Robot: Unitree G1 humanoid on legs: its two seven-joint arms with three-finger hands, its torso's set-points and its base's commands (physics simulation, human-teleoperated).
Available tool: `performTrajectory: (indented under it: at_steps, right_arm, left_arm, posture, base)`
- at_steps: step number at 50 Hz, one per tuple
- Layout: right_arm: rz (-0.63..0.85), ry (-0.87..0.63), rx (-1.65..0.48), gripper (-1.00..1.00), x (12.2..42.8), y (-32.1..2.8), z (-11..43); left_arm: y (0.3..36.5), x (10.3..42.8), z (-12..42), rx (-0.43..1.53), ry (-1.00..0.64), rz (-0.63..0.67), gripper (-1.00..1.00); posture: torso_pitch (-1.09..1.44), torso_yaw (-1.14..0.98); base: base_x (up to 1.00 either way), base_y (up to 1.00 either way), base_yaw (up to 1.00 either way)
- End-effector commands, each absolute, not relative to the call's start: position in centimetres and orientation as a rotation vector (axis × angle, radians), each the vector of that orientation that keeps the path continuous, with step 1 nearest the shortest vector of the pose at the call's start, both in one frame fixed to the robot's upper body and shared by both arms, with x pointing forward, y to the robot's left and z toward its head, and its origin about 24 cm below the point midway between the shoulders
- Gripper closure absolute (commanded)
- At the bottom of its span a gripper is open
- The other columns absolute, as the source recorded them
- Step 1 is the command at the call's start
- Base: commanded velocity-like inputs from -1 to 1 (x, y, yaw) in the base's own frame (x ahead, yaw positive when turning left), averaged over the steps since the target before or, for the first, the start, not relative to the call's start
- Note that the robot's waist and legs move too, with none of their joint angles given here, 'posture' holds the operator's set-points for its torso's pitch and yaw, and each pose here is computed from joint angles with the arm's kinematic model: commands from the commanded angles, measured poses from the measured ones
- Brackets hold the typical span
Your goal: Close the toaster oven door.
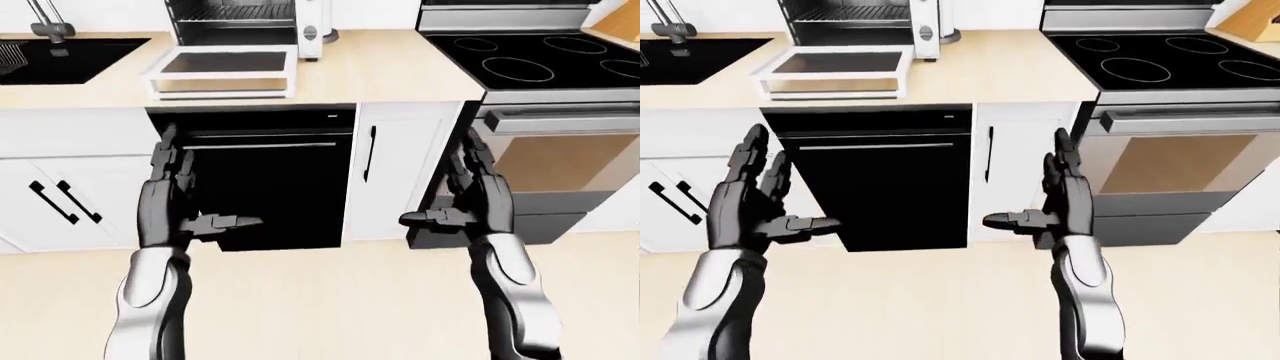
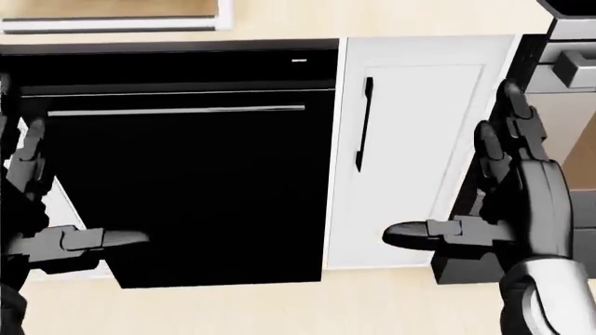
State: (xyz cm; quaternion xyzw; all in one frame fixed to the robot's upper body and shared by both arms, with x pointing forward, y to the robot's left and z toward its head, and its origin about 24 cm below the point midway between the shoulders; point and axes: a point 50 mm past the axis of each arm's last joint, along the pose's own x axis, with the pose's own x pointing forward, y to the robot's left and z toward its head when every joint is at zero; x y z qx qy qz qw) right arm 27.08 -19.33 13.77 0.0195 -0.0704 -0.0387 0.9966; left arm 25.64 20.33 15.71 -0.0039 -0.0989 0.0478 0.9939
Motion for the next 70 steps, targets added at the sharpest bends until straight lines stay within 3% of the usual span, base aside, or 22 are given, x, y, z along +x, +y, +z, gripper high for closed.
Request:
performTrajectory:
  at_steps: [1, 27, 70]
  right_arm:
    - [-0.077, -0.196, 0.043, -1.00, 27.2, -19.5, 15.5]
    - [-0.145, -0.298, 0.003, -1.00, 28.5, -23.1, 21.1]
    - [-0.154, -0.325, -0.024, -1.00, 28.1, -23.4, 22.1]
  left_arm:
    - [20.9, 25.4, 17.6, -0.004, -0.267, 0.106, -1.00]
    - [26.2, 24.1, 23.5, 0.031, -0.372, 0.262, -1.00]
    - [26.4, 23.9, 23.7, 0.029, -0.379, 0.260, -1.00]
  posture:
    - [0.00, 0.00]
    - [0.00, 0.00]
    - [0.00, 0.00]
  base:
    - [0.00, 0.00, 0.00]
    - [0.00, 0.01, 0.00]
    - [0.09, 0.19, 0.00]
